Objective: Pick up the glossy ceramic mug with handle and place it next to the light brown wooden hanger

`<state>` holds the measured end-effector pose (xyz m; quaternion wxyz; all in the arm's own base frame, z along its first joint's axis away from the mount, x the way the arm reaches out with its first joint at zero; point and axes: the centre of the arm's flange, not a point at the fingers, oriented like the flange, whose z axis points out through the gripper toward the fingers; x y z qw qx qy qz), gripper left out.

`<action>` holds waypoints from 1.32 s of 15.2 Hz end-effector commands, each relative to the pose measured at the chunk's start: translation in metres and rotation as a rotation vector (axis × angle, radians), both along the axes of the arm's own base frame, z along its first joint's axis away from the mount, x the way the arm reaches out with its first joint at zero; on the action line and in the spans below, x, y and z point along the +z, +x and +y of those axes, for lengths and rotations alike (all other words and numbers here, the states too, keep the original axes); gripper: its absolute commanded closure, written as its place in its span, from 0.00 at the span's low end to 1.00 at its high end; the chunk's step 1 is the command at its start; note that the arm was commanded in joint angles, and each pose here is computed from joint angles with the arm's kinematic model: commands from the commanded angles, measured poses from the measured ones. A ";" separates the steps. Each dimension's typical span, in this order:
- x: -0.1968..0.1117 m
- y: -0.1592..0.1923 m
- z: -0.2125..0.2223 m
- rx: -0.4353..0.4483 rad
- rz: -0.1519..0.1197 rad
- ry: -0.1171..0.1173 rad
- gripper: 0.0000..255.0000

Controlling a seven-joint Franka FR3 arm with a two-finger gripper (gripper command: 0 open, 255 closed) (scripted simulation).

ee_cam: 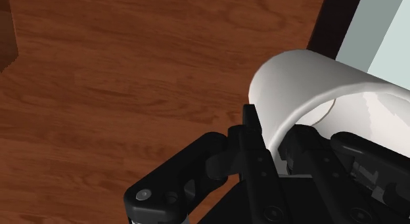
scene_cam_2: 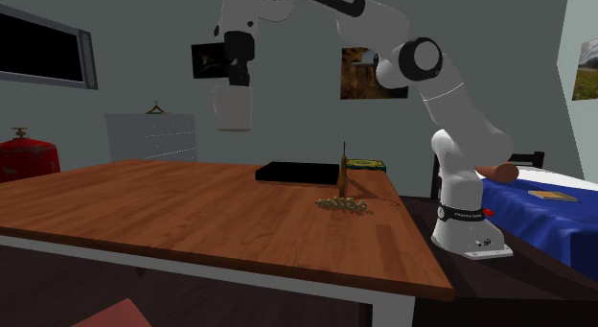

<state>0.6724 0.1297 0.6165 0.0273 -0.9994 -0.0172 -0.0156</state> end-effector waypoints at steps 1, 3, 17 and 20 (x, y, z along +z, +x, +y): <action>0.003 -0.011 -0.008 0.000 0.000 0.000 1.00; 0.003 -0.032 -0.023 0.000 0.000 0.000 1.00; 0.004 -0.184 -0.128 0.000 0.000 0.000 1.00; 0.004 -0.217 -0.151 0.000 0.000 0.000 1.00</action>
